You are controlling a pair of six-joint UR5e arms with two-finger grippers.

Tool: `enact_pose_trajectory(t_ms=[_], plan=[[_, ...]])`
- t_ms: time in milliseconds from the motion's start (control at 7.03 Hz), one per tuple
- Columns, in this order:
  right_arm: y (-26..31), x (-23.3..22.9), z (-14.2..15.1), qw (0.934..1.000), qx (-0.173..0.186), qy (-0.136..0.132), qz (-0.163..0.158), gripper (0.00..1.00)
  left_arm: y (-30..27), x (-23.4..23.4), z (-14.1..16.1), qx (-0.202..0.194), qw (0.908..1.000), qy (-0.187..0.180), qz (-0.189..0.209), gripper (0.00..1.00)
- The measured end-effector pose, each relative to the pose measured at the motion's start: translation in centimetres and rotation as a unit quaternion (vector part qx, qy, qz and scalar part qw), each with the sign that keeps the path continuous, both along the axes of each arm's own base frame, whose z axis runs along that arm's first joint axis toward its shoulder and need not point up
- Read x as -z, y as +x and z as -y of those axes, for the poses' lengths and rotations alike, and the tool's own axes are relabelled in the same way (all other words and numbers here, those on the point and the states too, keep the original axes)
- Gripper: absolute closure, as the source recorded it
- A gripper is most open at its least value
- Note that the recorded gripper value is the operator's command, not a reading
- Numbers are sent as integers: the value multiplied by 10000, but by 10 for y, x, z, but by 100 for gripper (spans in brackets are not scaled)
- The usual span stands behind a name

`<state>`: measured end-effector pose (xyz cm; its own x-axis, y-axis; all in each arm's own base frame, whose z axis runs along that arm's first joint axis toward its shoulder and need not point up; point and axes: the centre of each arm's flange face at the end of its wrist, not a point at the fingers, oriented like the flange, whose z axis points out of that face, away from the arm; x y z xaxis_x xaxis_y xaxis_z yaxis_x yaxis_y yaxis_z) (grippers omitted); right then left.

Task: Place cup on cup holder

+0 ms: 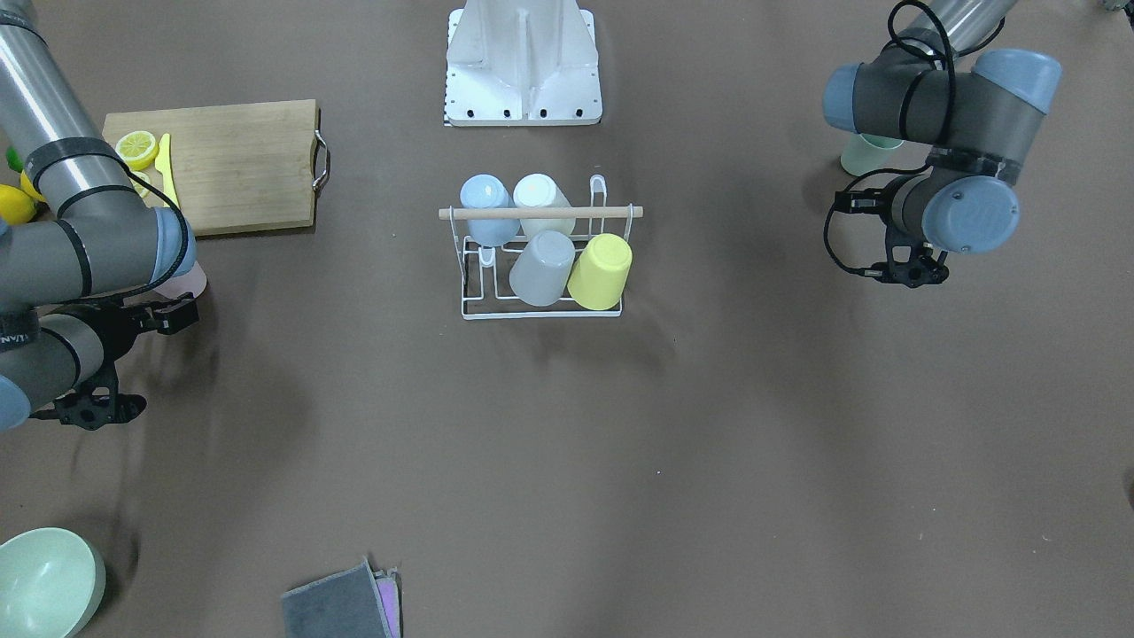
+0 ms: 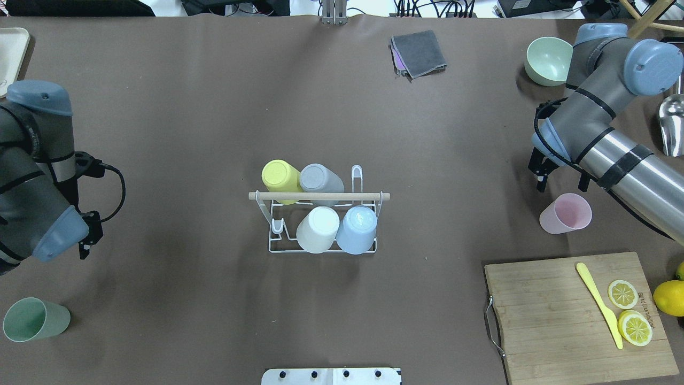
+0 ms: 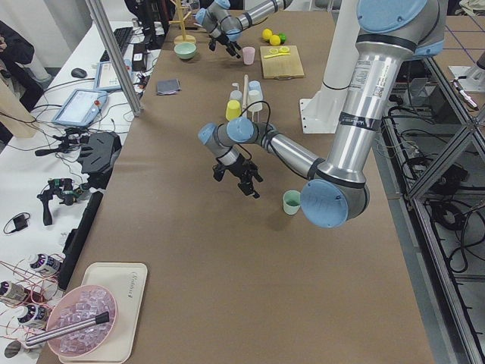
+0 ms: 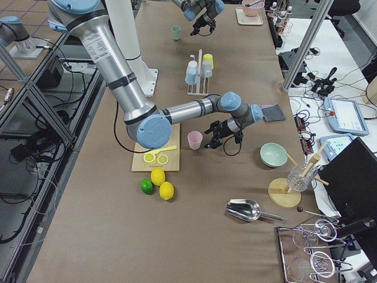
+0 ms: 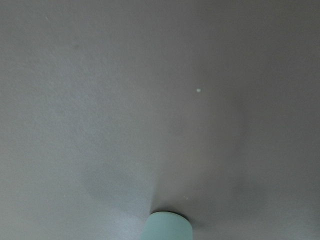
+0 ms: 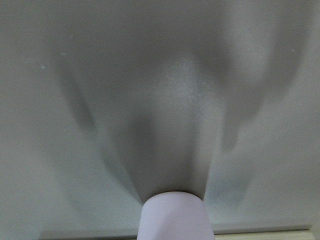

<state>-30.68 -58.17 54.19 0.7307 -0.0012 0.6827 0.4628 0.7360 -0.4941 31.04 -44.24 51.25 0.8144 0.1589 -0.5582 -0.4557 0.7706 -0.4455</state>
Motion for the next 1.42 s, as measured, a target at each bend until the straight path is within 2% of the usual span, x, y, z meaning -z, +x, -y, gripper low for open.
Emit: enact_pose_trajectory(t_ms=[569, 1422], plan=[[-9, -9, -8, 9999, 101, -66, -24, 5, 19, -27, -39, -428, 9989, -106, 168, 2], [-21, -26, -27, 9993, 339, -132, -6, 5, 39, -34, -63, -737, 9970, -124, 201, 2]])
